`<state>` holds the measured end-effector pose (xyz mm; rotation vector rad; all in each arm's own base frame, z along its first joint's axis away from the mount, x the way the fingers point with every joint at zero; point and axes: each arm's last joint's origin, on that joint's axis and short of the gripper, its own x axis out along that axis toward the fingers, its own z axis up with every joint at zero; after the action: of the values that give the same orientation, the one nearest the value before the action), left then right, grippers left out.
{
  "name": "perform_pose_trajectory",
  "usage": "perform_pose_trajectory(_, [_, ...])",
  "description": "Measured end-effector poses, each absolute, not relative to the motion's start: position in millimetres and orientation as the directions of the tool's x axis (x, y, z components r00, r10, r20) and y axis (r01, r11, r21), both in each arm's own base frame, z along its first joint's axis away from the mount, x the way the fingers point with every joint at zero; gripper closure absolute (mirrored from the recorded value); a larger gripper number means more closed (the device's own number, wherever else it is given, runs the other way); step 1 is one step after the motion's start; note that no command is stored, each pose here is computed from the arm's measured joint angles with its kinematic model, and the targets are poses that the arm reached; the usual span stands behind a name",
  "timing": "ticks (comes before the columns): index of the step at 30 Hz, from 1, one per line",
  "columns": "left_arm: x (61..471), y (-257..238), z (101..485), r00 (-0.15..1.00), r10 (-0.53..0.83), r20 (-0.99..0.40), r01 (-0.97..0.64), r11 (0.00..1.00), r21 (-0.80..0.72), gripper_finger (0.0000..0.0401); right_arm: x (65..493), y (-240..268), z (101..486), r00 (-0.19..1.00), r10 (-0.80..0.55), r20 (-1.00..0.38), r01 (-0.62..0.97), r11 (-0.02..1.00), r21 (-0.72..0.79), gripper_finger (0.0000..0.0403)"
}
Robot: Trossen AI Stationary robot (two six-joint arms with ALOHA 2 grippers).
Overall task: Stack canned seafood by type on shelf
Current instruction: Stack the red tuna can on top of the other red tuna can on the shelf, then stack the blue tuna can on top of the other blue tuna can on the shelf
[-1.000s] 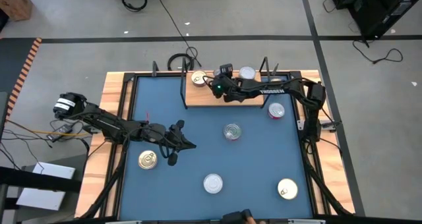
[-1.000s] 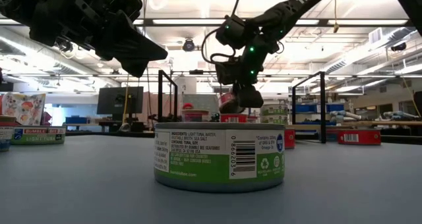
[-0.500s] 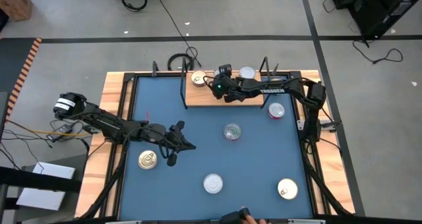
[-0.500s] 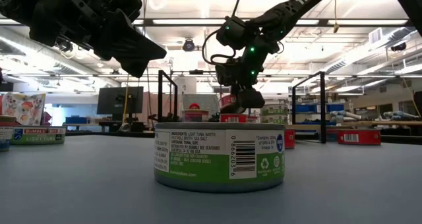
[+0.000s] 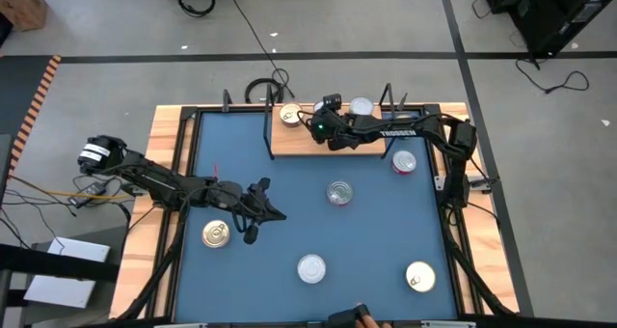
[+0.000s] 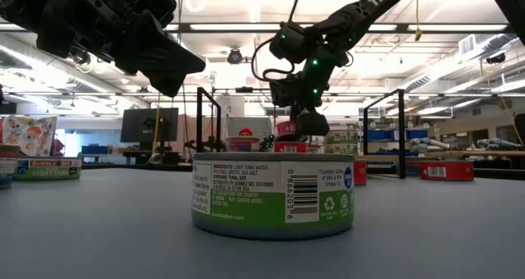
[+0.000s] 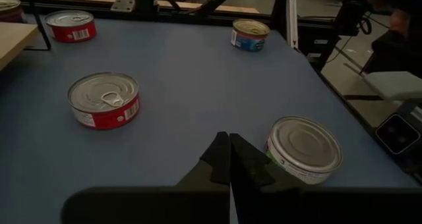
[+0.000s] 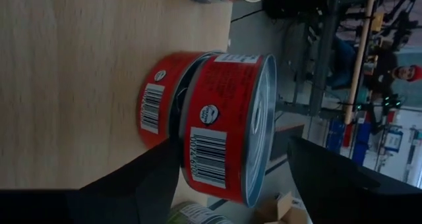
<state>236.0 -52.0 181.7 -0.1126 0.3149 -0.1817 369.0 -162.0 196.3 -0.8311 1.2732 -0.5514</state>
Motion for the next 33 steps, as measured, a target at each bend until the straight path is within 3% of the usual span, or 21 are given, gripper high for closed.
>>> perform_pose_trajectory(17, [236,-52,181,0.929,-0.211,-0.304,0.171,0.973,-0.155,0.04,371,-162,200,0.233,-0.767,-0.597,0.028,0.619,-0.785,0.0133])
perform_pose_trajectory(25, [236,-53,181,0.923,-0.235,-0.304,0.193,0.968,-0.163,0.04,366,-167,208,0.208,-0.701,-0.682,0.142,0.712,-0.688,0.0135])
perform_pose_trajectory(33, [236,-53,181,0.923,-0.237,-0.304,0.194,0.967,-0.163,0.04,363,-172,209,0.204,-0.687,-0.697,0.197,0.726,-0.658,0.0135])
